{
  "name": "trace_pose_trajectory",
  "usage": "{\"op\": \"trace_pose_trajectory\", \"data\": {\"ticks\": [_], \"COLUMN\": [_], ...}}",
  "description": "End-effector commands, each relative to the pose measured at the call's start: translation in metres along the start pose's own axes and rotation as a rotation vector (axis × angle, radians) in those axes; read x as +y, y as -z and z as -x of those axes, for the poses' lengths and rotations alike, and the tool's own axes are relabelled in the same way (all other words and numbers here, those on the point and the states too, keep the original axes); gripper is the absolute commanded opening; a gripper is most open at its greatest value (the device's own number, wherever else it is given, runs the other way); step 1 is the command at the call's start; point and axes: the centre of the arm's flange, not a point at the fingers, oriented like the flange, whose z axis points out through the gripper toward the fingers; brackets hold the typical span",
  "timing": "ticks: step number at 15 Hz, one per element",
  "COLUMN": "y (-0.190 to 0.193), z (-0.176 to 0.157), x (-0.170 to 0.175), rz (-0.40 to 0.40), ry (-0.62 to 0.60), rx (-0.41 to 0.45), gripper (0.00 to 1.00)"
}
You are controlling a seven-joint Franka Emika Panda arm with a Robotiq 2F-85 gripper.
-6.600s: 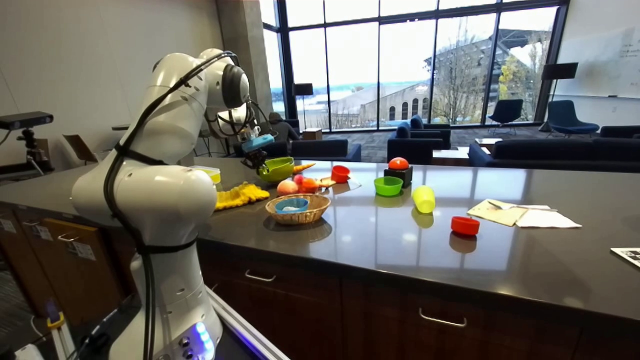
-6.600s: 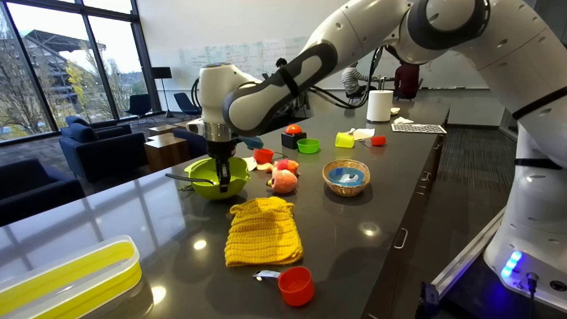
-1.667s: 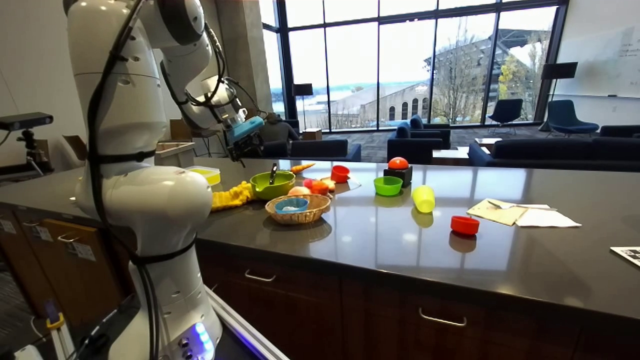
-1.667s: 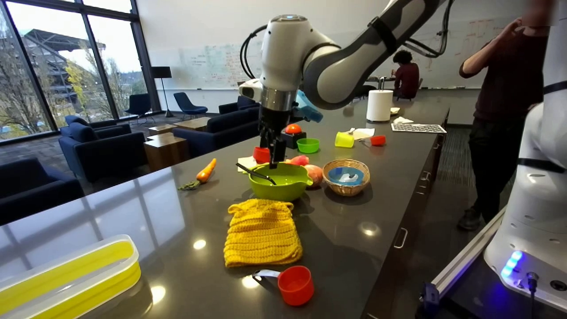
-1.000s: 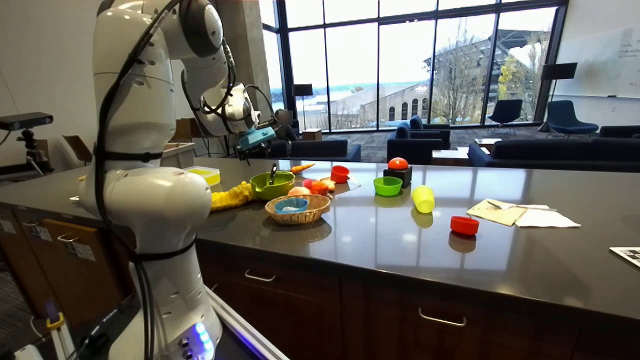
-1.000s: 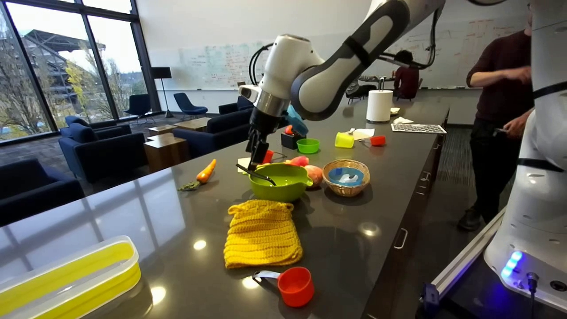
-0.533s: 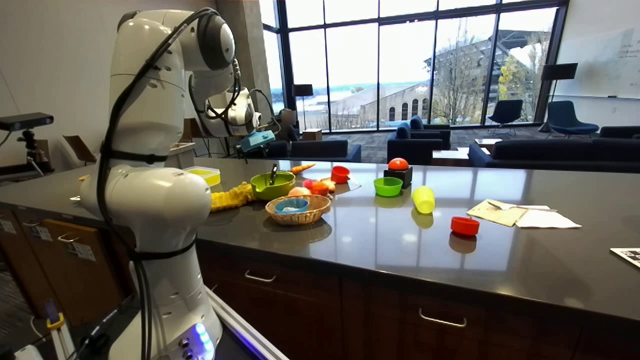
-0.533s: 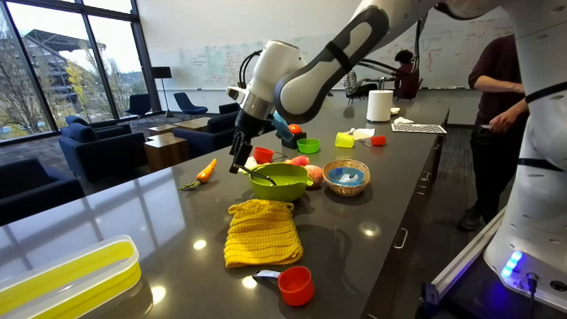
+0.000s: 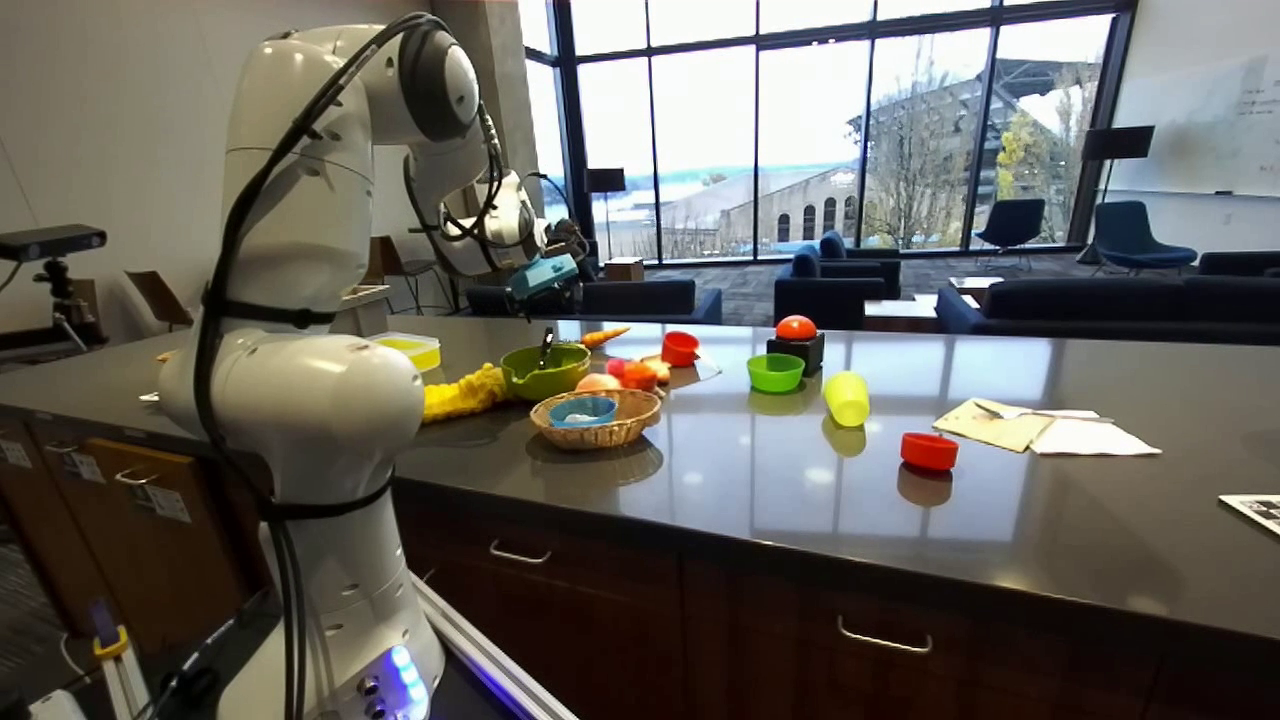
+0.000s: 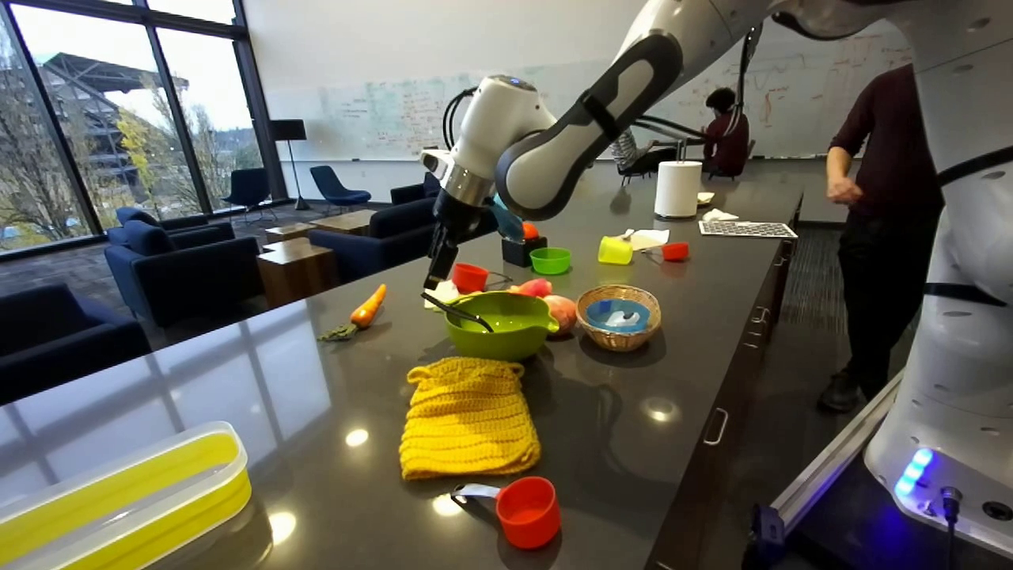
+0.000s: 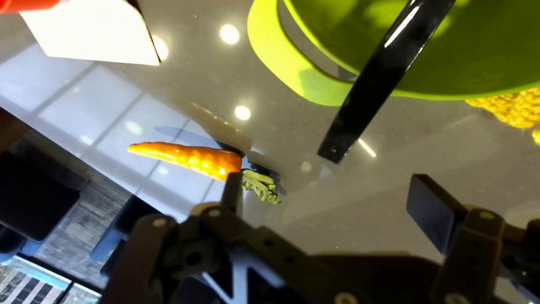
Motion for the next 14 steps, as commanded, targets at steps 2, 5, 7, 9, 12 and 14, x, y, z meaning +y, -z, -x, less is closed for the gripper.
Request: {"op": "trace_pose_trajectory", "data": {"ticks": [2,5,7,9,12,14], "y": [-0.028,-0.043,-0.048,-0.05,-0.05,-0.051], "z": [-0.004,-0.001,0.0,-0.001,-0.003,-0.003], "x": [-0.007,-0.011,-0.009,-0.007,-0.005,-0.005], "rz": [-0.041,-0.073,-0.082,-0.085,-0.084,-0.084], "ry": [-0.087,-0.137,-0.159,-0.175,-0.188,-0.193], "rx": [-0.013,-0.03,-0.03,-0.03,-0.024,-0.024], "gripper": [1.0,1.0,1.0,1.0,0.86,0.69]}}
